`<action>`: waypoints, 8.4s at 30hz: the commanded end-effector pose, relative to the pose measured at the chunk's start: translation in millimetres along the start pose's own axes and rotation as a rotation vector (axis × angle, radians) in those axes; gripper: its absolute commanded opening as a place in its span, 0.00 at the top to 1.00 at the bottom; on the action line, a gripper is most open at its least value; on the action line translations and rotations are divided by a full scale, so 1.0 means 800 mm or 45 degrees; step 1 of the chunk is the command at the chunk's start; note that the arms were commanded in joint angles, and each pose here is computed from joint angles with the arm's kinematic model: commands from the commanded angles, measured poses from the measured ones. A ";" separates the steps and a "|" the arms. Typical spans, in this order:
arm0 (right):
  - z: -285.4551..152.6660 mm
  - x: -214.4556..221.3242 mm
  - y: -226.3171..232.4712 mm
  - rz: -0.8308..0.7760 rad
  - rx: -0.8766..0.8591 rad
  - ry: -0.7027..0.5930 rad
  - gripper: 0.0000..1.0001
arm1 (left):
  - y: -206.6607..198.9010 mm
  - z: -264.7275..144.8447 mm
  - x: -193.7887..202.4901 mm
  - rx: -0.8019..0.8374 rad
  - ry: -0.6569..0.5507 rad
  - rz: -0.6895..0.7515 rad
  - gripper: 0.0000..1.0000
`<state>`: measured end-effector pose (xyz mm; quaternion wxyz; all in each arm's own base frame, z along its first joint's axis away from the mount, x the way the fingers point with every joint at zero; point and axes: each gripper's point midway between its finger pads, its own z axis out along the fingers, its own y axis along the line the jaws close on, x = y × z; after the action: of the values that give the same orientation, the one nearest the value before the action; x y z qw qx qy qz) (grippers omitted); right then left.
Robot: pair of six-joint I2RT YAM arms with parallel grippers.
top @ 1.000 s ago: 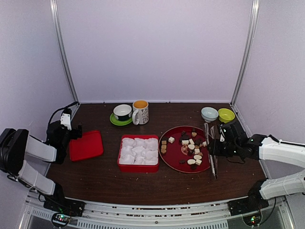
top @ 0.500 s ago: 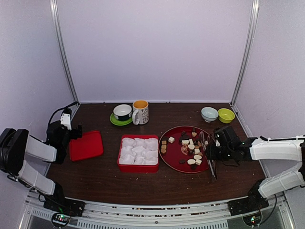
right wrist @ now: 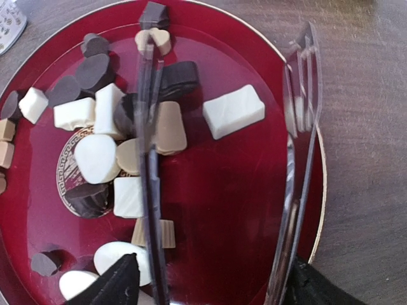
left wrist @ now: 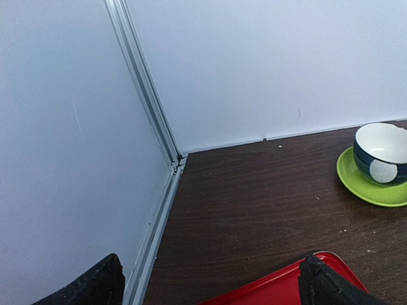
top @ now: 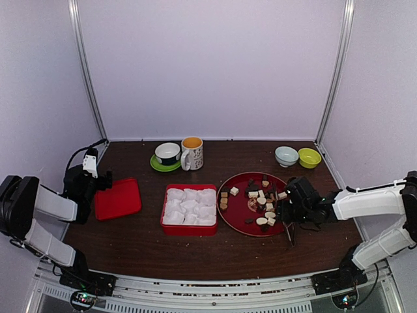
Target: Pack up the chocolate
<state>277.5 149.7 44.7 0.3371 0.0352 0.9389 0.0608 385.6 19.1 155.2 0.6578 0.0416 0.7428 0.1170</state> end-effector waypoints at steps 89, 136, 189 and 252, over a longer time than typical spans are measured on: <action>0.022 -0.018 0.029 -0.107 0.118 -0.064 0.52 | 0.004 -0.001 -0.013 -0.007 -0.067 -0.013 0.02; -0.029 -0.013 0.011 -0.009 0.098 -0.179 0.63 | 0.004 -0.001 -0.014 -0.007 -0.068 -0.013 0.02; -0.063 0.049 -0.005 -0.019 -0.109 0.072 0.71 | 0.004 -0.001 -0.014 -0.008 -0.067 -0.013 0.02; -0.135 0.043 0.048 -0.151 -0.310 0.294 0.65 | 0.004 -0.001 -0.014 -0.007 -0.068 -0.013 0.02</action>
<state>186.9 167.5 106.2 0.2512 -0.0458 0.9577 0.1325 385.3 19.1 154.7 0.6574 0.0416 0.7432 0.1170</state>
